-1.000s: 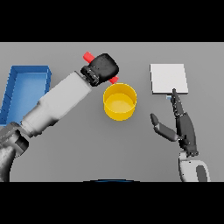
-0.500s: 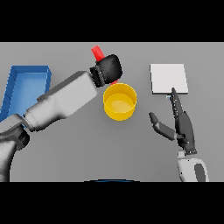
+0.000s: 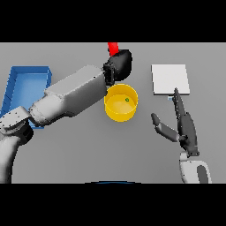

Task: Pick up the red beaker and tilt it to pour out 1 green nut into yellow bowl. Pick up the yellow bowl and place it on the metallic measuring scale.

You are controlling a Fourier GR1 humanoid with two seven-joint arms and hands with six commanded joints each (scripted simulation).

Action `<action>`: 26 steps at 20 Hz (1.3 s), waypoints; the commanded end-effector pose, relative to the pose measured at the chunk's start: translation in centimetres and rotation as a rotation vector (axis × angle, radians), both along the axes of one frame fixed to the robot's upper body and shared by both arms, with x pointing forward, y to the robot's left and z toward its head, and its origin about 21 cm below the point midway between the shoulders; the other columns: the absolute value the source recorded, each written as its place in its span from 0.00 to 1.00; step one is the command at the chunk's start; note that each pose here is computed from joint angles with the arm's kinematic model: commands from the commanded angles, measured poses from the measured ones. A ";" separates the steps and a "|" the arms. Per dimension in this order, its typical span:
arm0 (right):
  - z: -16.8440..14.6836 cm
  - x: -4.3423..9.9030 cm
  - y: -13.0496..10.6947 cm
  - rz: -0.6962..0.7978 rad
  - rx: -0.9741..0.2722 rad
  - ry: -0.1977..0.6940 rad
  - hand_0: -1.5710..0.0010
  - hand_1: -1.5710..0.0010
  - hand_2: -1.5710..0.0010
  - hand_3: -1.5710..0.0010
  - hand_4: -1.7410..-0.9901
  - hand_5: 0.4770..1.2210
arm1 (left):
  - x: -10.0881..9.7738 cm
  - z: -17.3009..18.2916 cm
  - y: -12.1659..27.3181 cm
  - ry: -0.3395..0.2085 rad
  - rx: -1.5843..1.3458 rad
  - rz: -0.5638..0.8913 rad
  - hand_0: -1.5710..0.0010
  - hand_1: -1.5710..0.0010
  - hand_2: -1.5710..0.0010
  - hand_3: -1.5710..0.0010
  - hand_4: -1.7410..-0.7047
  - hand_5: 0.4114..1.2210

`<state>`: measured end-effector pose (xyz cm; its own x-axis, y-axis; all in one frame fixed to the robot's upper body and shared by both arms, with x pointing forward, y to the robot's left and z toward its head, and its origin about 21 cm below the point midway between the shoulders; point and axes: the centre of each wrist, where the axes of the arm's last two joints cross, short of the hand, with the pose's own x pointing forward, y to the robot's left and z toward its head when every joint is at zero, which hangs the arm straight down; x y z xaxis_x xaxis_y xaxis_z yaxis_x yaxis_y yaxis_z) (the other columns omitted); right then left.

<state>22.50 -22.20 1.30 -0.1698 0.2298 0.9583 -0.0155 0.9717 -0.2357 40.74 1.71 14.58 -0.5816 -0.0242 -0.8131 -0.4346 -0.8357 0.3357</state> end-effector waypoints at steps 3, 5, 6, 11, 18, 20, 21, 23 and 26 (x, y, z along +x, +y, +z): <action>-0.1 0.2 0.5 -0.003 0.005 0.012 1.00 1.00 1.00 1.00 0.80 0.12 | 1.0 4.2 -0.7 -0.073 0.051 -0.020 0.00 0.00 0.00 0.00 0.01 1.00; 0.0 0.5 0.5 -0.005 -0.012 0.001 1.00 1.00 1.00 1.00 0.81 0.11 | 2.1 8.3 -0.4 -0.127 -0.003 0.027 0.00 0.00 0.00 0.00 0.01 1.00; -0.2 0.4 0.6 -0.001 -0.003 -0.003 1.00 1.00 1.00 1.00 0.81 0.10 | 2.7 10.0 0.3 -0.154 -0.049 0.057 0.00 0.00 0.00 0.00 0.02 1.00; -0.1 0.3 0.5 0.039 0.016 -0.019 1.00 1.00 1.00 1.00 0.85 0.12 | 5.3 17.9 5.4 -0.193 -0.410 0.316 0.00 0.00 0.00 0.00 0.01 1.00; -0.3 0.6 0.4 0.061 0.002 -0.020 1.00 1.00 1.00 1.00 0.83 0.16 | 7.6 19.9 21.8 0.091 -1.314 0.783 0.00 0.00 0.00 0.02 0.00 1.00; -0.2 1.1 0.3 0.049 -0.025 -0.005 1.00 1.00 1.00 1.00 0.82 0.17 | 7.7 17.4 25.2 0.113 -1.474 0.867 0.00 0.00 0.00 0.01 0.00 1.00; -0.1 1.2 0.1 0.056 -0.033 -0.010 1.00 1.00 1.00 1.00 0.81 0.18 | 7.7 15.8 26.6 0.094 -1.534 0.942 0.00 0.00 0.00 0.01 0.00 1.00; -0.1 1.2 0.4 0.071 -0.034 -0.010 1.00 1.00 1.00 1.00 0.80 0.20 | 7.4 12.6 28.8 0.024 -1.617 1.064 0.00 0.00 0.00 0.01 0.00 1.00; -0.2 1.2 0.1 0.078 -0.034 -0.001 1.00 1.00 1.00 1.00 0.81 0.22 | 6.8 8.7 31.1 0.010 -1.820 1.175 0.00 0.00 0.00 0.00 0.00 1.00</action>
<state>23.70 -22.06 1.05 -0.1857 0.2488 0.9506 -0.0907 0.9590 -0.2687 47.55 32.86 23.19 0.2737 -0.8127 0.5143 -0.0900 0.5108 0.8550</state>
